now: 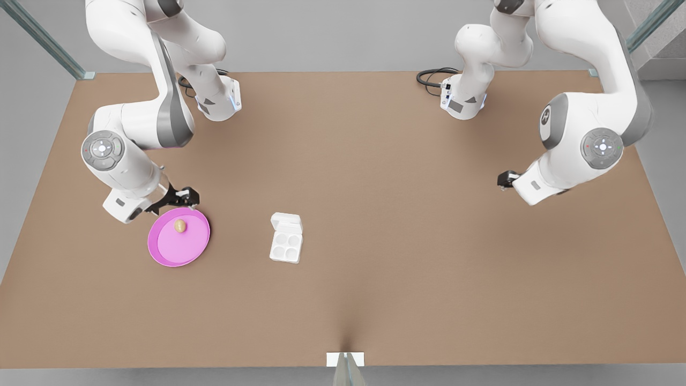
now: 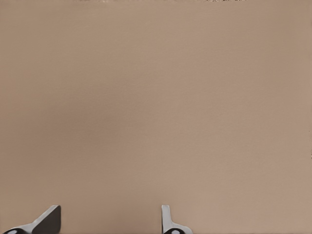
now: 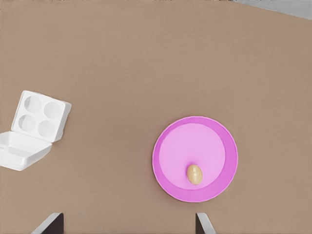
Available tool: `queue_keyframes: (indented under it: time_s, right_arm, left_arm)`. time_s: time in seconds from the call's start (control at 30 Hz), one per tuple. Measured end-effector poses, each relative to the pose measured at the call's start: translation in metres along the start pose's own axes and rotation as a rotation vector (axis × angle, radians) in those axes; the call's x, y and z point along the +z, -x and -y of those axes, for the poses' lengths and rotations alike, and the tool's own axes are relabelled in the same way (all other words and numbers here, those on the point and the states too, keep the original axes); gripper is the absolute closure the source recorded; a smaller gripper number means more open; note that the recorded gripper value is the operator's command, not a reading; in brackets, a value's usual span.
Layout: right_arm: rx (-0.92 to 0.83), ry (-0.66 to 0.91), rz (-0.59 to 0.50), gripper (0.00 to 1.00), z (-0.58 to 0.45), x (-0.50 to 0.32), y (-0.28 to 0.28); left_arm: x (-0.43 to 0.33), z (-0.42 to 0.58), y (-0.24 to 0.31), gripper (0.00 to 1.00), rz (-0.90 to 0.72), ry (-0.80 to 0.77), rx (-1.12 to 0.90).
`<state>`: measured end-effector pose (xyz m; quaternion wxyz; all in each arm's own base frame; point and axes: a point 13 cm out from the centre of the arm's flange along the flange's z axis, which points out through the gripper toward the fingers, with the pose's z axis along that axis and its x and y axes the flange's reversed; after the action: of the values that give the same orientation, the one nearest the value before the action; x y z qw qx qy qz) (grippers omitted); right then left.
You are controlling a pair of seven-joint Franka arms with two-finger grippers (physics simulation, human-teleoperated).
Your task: Pack egg into the box and close the box lid
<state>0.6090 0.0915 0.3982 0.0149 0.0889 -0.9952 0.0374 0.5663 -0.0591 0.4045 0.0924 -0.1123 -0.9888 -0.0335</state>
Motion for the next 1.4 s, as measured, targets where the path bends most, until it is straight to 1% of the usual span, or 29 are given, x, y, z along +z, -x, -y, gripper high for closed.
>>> queue_keyframes:
  time_s: [0.07,0.17,0.23,0.33,0.43,0.5,0.6,0.67,0.83,0.97,1.1,1.4]
  right_arm:
    - [0.001,0.002,0.001,0.00,0.002,0.001,0.001]
    - [0.039,0.004,-0.058,0.00,0.028,0.022,-0.001]
    - [0.081,0.021,-0.126,0.00,0.056,0.066,0.008]
    - [0.090,0.044,-0.210,0.00,0.062,0.135,0.014]
    - [0.086,0.056,-0.249,0.00,0.057,0.184,0.002]
    - [0.085,0.061,-0.273,0.00,0.055,0.222,-0.023]
    - [0.098,0.067,-0.229,0.00,0.067,0.256,-0.037]
    - [0.104,0.072,-0.176,0.00,0.077,0.276,-0.038]
    - [0.077,0.065,-0.012,0.00,0.087,0.281,-0.009]
    - [0.067,0.057,0.077,0.00,0.107,0.276,0.009]
    - [0.054,0.053,0.111,0.00,0.121,0.280,0.013]
    - [-0.008,0.069,0.087,0.00,0.112,0.316,0.009]
  left_arm:
    - [0.000,0.001,0.006,0.00,0.019,0.007,0.012]
    - [0.002,-0.005,0.012,0.00,0.034,0.012,0.015]
    - [0.004,-0.004,0.015,0.00,0.037,0.015,0.024]
    - [0.005,-0.004,0.018,0.00,0.043,0.017,0.034]
    - [0.008,-0.004,0.021,0.00,0.043,0.019,0.041]
    - [0.008,-0.005,0.021,0.00,0.044,0.019,0.044]
    - [0.012,-0.005,0.023,0.00,0.040,0.020,0.050]
    - [0.012,-0.005,0.023,0.00,0.040,0.020,0.053]
    - [0.015,-0.005,0.025,0.00,0.036,0.020,0.059]
    - [0.016,-0.005,0.025,0.00,0.036,0.021,0.064]
    - [0.019,-0.005,0.026,0.00,0.032,0.021,0.067]
    - [0.022,-0.005,0.030,0.00,0.035,0.024,0.073]
